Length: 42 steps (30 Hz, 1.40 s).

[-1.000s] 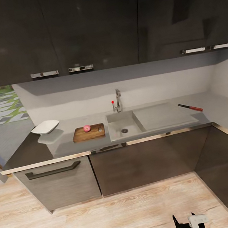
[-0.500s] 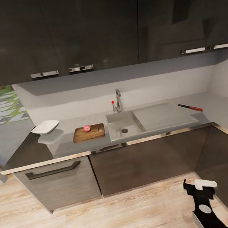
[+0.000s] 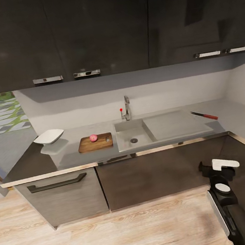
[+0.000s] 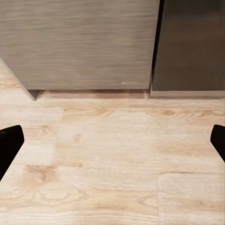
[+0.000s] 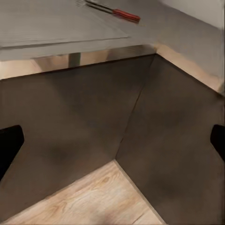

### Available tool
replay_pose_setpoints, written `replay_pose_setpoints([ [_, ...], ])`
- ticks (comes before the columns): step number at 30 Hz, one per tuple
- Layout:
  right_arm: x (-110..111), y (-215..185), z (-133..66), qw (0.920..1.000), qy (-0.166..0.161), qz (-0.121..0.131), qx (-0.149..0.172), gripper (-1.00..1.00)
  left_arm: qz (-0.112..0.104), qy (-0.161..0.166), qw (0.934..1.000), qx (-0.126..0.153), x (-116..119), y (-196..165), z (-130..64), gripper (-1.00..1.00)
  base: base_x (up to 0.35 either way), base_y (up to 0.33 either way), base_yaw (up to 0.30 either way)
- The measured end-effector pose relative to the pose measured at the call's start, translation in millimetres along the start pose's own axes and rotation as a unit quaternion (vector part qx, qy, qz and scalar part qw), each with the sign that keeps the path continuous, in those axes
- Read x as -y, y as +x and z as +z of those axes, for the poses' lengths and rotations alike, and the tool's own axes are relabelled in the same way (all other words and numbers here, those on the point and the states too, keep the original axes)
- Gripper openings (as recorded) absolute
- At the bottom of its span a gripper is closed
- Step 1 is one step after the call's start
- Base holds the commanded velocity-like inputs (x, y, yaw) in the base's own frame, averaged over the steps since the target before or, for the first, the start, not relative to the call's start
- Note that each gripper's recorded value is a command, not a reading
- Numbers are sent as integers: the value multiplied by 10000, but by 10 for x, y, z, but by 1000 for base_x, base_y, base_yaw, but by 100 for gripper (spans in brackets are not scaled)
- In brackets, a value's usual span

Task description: In the kitchen, take the Vidalia onion out of the sink, dice it on the chopping board with the paring knife, put the diced onion into the bowl on the countertop, then place both the paring knife and the chopping board into the sink.

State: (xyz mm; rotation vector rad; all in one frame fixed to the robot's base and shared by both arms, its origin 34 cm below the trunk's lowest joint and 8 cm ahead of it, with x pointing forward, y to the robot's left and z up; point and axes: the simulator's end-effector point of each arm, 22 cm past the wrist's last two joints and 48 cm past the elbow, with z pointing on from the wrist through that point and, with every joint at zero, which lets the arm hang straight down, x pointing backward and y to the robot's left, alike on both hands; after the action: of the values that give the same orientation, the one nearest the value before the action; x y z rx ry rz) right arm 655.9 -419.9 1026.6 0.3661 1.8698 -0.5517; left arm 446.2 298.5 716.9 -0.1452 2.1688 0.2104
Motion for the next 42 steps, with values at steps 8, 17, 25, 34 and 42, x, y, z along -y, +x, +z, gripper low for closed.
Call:
replay_pose_setpoints([
  [8, 21, -387, -140, 9999, -4, -68, -124, 100, -12, 8, 10000, -7, 22, 6, -7, 100, 68, -143, 0],
  [17, -99, -1262, -31, 9999, 52, 87, -35, 100, -18, 9, 10000, -14, 33, 9, -10, 100, 147, -270, 0],
  [25, -186, -1924, -20, 9997, -17, 230, -114, 100, -14, 21, 10000, -89, 54, 42, -13, 100, 161, -276, 0],
  [34, -595, -2339, -167, 9993, -373, 19, 42, 100, 30, 14, 9993, -369, 53, 170, -24, 100, 169, -269, 0],
  [42, -790, -2359, -183, 9964, -841, -16, 59, 100, 193, 6, 9912, -1308, 13, 578, -86, 100, 61, -80, 0],
])
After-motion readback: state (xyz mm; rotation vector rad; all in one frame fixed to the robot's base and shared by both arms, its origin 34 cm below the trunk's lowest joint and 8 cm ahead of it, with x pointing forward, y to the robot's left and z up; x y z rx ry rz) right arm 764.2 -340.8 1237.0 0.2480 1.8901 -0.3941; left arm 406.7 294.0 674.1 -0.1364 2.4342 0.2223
